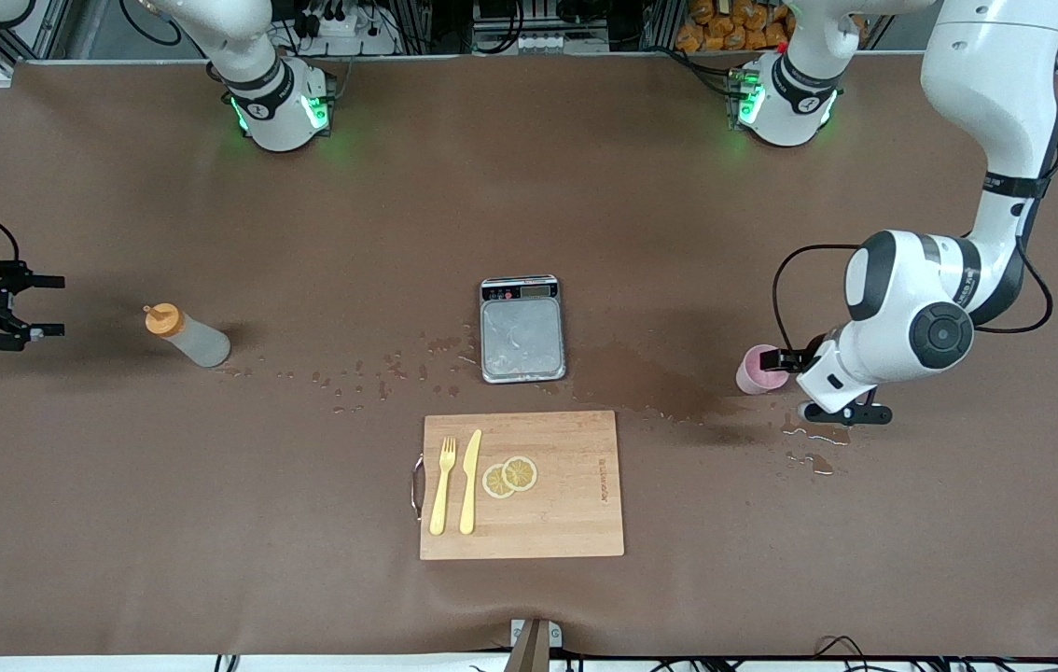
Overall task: Add sauce to pink cup with both arms
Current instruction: 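Grasp the pink cup with the left gripper while the right gripper grasps the bottle, then carry the pink cup onto the scale while the right gripper lifts the bottle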
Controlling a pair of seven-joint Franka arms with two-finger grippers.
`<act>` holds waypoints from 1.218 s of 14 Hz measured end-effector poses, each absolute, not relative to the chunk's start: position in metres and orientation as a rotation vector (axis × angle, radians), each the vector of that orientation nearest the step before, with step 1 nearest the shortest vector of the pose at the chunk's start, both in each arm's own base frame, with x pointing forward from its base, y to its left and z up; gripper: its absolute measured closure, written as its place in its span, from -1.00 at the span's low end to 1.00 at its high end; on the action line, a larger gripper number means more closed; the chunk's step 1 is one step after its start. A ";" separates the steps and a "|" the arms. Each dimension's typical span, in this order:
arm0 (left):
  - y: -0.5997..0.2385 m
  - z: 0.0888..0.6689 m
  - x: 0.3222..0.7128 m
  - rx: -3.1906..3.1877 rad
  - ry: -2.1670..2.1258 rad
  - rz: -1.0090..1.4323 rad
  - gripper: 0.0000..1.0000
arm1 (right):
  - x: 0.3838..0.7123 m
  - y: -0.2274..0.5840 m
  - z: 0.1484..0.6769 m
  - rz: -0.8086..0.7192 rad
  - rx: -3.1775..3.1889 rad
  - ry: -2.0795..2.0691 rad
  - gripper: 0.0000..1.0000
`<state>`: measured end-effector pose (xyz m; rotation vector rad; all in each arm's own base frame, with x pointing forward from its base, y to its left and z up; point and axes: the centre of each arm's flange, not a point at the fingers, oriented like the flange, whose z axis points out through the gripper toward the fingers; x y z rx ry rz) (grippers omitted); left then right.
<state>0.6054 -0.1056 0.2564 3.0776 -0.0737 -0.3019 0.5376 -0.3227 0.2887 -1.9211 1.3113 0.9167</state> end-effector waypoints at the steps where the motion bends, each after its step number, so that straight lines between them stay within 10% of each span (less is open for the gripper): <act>1: -0.106 0.251 0.604 3.077 -0.074 -0.315 -1.00 | 0.540 -0.322 0.279 0.935 -1.896 1.361 -1.00; 8: -0.110 0.224 0.600 3.072 -0.081 -0.375 -0.99 | 0.534 -0.315 0.208 1.100 -1.772 1.449 -1.00; 17: -0.111 0.222 0.601 3.071 -0.080 -0.367 0.81 | 0.536 -0.286 0.147 1.200 -1.656 1.392 -1.00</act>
